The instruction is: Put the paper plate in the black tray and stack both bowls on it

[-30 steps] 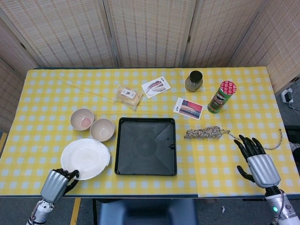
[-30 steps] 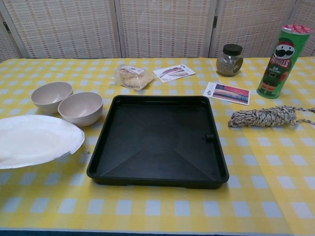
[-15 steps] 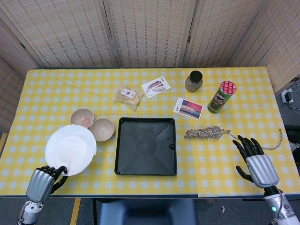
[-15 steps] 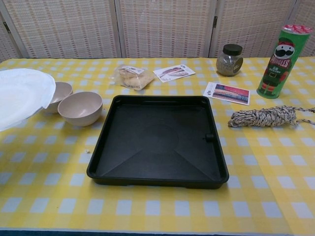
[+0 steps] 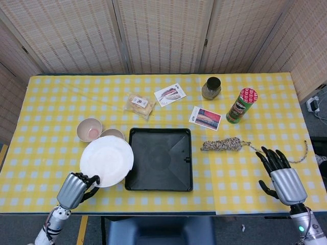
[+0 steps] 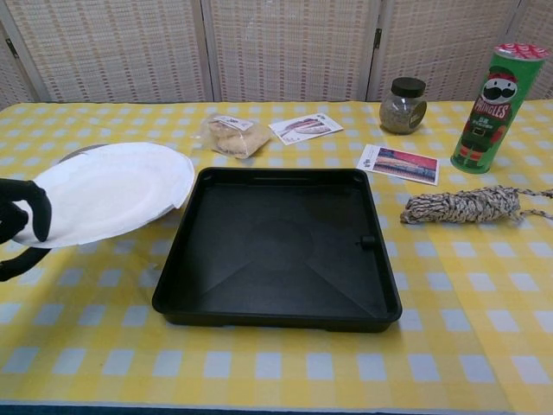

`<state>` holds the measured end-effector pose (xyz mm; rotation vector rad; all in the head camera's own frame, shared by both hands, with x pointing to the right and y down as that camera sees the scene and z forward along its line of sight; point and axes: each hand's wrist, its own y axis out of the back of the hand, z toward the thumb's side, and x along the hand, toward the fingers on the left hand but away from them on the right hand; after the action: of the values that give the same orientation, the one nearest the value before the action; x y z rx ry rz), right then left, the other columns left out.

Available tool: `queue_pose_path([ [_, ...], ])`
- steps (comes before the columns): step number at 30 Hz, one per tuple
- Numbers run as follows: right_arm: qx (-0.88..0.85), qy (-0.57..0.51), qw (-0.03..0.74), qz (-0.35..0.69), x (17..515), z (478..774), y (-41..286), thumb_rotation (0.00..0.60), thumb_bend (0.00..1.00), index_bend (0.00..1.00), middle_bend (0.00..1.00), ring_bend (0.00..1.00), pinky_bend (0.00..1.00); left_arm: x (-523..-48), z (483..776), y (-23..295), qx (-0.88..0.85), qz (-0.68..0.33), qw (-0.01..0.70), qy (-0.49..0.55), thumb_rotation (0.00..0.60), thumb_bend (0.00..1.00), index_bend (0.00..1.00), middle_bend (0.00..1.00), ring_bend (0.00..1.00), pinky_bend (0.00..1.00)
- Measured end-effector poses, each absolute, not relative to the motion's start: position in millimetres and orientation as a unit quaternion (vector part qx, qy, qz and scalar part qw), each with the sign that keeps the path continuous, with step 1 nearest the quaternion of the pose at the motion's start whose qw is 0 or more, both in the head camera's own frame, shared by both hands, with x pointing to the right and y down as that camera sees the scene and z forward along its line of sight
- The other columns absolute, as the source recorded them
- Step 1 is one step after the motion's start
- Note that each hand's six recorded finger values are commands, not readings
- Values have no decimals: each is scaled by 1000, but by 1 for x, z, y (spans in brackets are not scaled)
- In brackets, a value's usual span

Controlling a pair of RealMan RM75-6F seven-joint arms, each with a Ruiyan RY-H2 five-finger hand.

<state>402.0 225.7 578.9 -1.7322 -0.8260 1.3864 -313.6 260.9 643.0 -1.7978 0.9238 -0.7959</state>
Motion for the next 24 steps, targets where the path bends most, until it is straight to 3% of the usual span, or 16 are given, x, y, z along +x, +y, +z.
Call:
queue_pose_path([
  [17,-671,-353,366,540,415,567,224,600,378,0,0,0,0,-215,675,239,-783,-280,440,339,600,516,646,1000,1000,1000],
  [24,-659,-382,366,535,433,549,225,600,378,0,0,0,0,-186,683,242,-805,-255,423,329,600,521,646,1000,1000,1000],
])
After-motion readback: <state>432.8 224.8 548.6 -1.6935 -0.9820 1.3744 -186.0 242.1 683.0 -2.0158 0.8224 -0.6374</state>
